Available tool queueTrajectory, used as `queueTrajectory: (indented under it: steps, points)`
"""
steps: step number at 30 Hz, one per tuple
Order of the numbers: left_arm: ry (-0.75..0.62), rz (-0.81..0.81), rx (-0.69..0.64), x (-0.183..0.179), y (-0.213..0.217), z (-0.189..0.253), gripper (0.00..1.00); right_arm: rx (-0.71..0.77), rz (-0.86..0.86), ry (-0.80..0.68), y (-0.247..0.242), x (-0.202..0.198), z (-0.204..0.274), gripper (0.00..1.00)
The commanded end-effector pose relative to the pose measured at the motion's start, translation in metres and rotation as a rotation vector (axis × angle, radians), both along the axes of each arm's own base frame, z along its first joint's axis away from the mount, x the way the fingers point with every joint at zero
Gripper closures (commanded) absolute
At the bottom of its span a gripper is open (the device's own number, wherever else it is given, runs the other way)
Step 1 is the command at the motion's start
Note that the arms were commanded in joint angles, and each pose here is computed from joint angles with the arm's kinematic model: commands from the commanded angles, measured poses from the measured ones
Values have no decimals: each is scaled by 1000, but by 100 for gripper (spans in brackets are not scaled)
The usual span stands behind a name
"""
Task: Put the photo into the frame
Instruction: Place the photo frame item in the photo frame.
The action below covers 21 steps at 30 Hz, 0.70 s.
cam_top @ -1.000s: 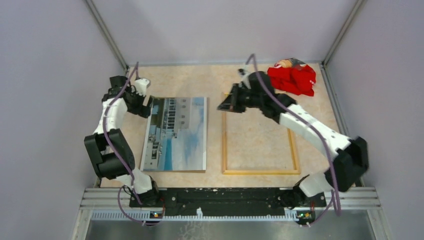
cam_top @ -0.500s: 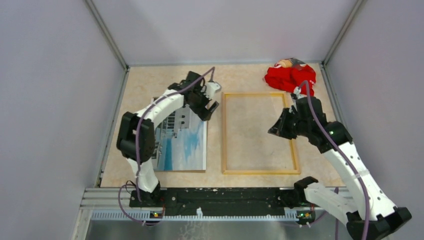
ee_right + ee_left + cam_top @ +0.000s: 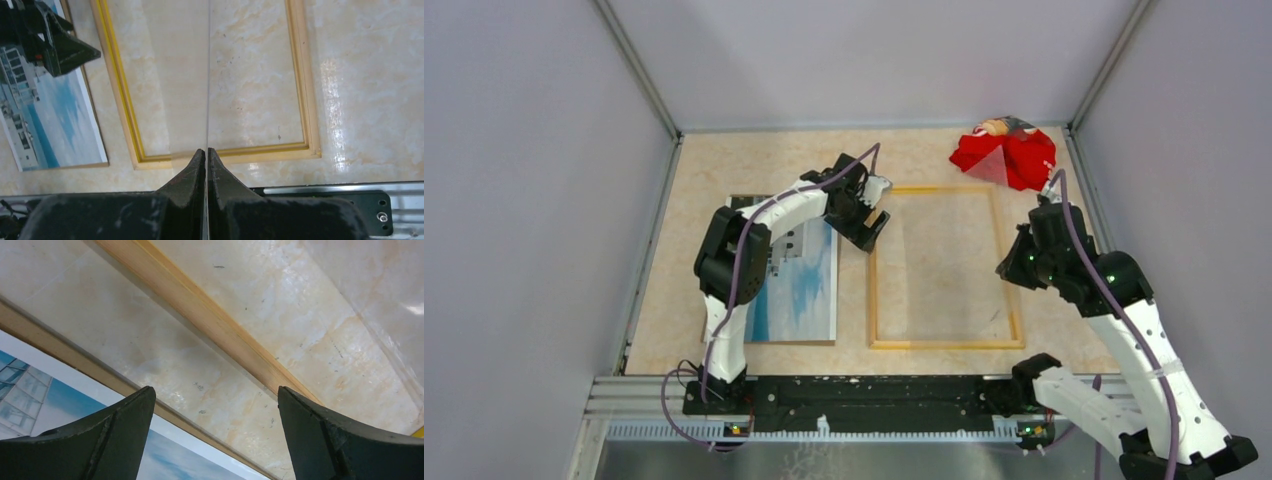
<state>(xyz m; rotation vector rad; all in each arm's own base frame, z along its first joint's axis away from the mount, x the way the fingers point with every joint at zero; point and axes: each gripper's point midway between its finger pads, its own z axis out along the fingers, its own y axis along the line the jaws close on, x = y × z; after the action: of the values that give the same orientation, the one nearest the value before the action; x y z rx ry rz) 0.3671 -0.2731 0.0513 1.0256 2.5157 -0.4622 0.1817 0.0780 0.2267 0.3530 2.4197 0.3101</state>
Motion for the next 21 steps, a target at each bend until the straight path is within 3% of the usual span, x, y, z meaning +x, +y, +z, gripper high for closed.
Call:
queueTrajectory:
  steps: [1, 13, 21]
  points:
    - [24, -10, -57, -16, -12, 9, 2, -42, -96, -80, -18, 9, 19, 100]
    - [94, -65, -32, -43, -26, -18, 7, 58, -64, -63, 1, 10, 6, 100]
    - [111, -84, 3, -53, -17, -29, 26, 131, -44, -39, 16, 11, -9, 100]
